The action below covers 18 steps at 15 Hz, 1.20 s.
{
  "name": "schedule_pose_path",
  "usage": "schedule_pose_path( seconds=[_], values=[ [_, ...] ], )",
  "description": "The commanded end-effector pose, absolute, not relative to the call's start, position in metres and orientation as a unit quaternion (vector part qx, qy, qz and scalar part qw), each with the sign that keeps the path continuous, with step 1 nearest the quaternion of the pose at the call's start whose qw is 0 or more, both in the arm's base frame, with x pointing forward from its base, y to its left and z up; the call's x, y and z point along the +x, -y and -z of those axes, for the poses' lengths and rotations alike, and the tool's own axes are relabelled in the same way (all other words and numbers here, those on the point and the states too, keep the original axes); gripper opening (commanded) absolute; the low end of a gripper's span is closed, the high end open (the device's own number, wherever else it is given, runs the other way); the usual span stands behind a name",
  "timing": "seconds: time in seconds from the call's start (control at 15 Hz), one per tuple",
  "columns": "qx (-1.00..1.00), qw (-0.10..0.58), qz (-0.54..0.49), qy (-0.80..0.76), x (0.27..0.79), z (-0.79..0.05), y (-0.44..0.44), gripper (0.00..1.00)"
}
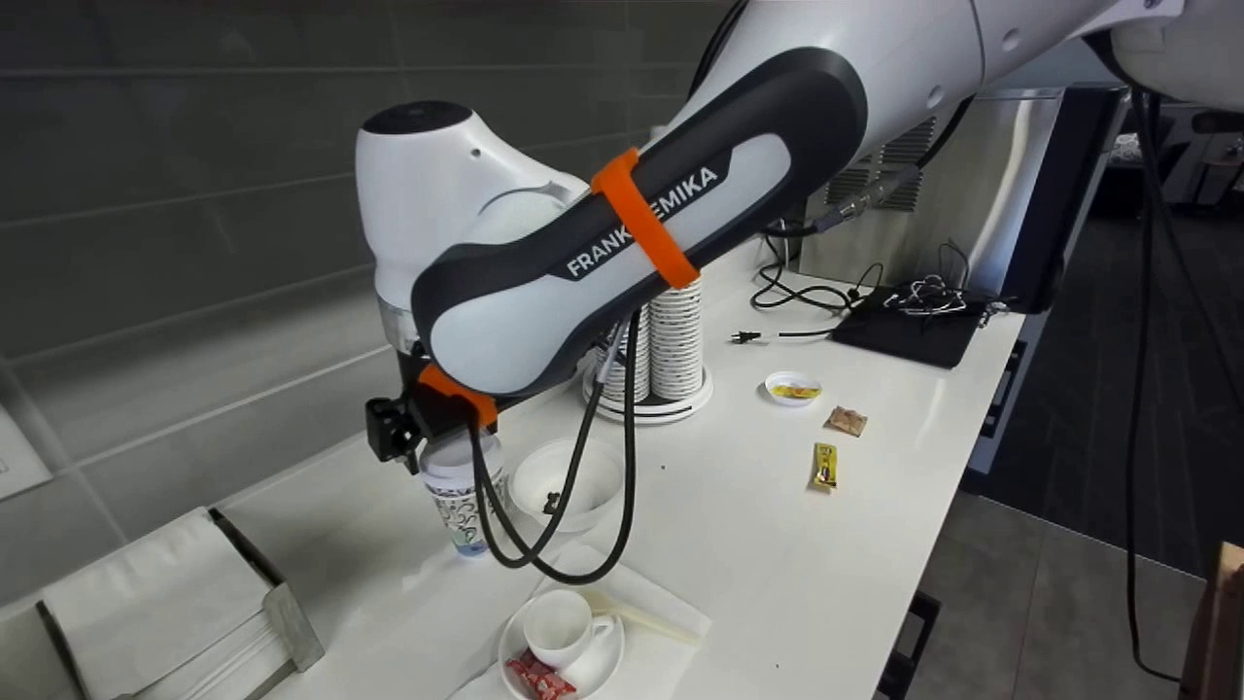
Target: Remove the white lid from the paper cup and put it on the table
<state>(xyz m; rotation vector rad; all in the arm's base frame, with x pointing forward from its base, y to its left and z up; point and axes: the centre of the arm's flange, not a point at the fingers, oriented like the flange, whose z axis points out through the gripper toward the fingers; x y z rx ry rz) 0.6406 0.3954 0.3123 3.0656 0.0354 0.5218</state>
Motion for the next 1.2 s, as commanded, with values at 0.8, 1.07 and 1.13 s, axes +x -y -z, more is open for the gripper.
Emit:
schedule_pose_path(
  seconds=[0.8,1.07,1.13],
  values=[
    [0.979,0.06,-0.189,0.049,0.652,-0.318,-0.398,1.0],
    [0.979,0.038,-0.194,0.05,0.658,-0.316,-0.389,1.0],
    [0.979,0.032,-0.195,0.049,0.66,-0.316,-0.388,1.0]
  ],
)
